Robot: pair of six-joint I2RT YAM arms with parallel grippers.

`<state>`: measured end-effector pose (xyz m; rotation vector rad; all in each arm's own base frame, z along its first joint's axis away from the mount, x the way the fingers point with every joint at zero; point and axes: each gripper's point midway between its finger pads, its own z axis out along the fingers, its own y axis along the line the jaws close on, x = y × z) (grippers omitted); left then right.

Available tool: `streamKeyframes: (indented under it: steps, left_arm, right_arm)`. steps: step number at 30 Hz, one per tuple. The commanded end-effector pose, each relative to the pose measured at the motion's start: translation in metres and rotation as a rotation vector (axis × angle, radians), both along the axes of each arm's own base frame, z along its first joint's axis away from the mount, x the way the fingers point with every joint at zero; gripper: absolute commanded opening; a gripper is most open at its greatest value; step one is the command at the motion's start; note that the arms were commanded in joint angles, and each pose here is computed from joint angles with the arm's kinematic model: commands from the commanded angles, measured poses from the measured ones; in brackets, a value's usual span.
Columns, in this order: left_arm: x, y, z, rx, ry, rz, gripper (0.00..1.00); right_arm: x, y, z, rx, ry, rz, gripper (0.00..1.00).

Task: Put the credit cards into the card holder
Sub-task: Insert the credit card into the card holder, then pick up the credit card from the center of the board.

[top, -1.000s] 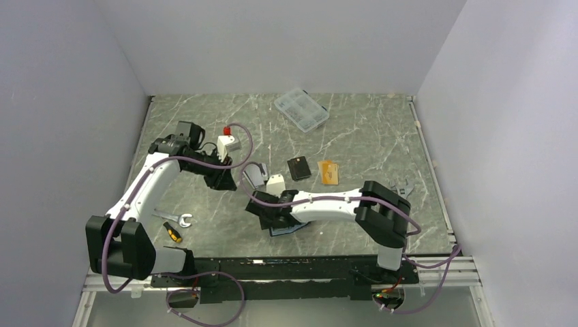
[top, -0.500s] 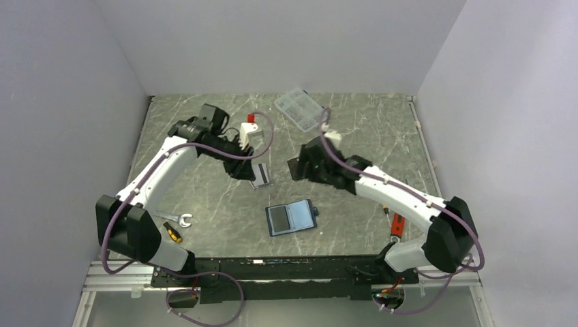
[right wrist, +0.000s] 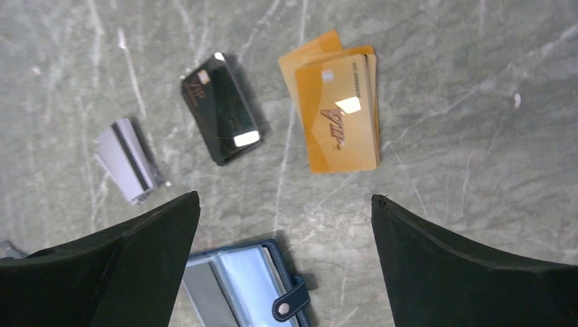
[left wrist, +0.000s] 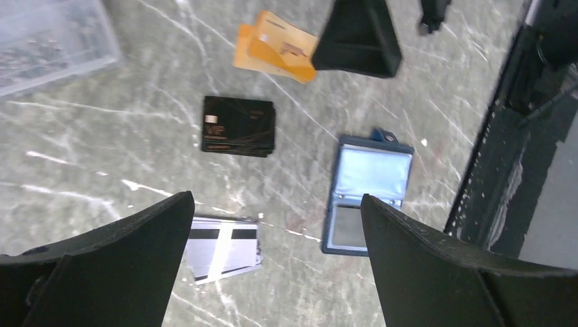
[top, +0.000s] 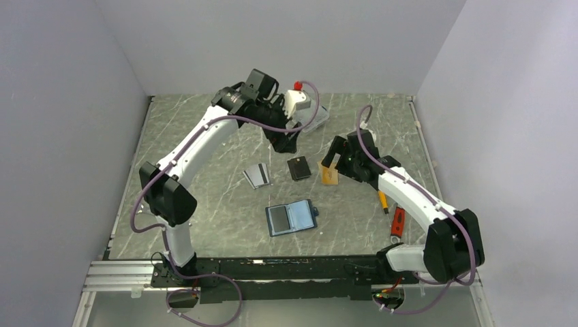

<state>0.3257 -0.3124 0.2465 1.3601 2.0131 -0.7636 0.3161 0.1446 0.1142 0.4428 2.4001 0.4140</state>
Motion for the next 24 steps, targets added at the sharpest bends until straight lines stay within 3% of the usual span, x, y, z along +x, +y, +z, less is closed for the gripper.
streamKeyframes:
  steps: [1,3,8,13,19,24]
  left_arm:
    - [0.013,0.02,0.013,0.04,0.037,0.128,0.99]
    - [0.011,0.022,0.011,0.017,0.083,0.119,0.99]
    - [0.022,0.018,-0.005,0.165,-0.102,0.15,0.99]
    - [0.028,0.004,-0.031,0.173,0.001,0.2,0.99]
    - [0.032,-0.015,-0.033,0.125,-0.027,0.123,0.99]
    - [0.05,-0.039,-0.058,0.062,0.014,0.156,0.99]
  right_arm:
    - [0.017,0.008,0.039,0.111,-0.153,0.025,1.0]
    - [0.019,0.008,0.042,0.134,-0.168,0.026,1.0]
    - [0.021,-0.007,0.034,0.221,-0.16,-0.021,1.0]
    - [0.027,-0.024,0.026,0.209,-0.15,-0.051,1.0]
    - [0.036,-0.034,0.003,0.201,-0.11,-0.073,1.0]
    - [0.044,-0.042,-0.023,0.191,-0.067,-0.089,0.98]
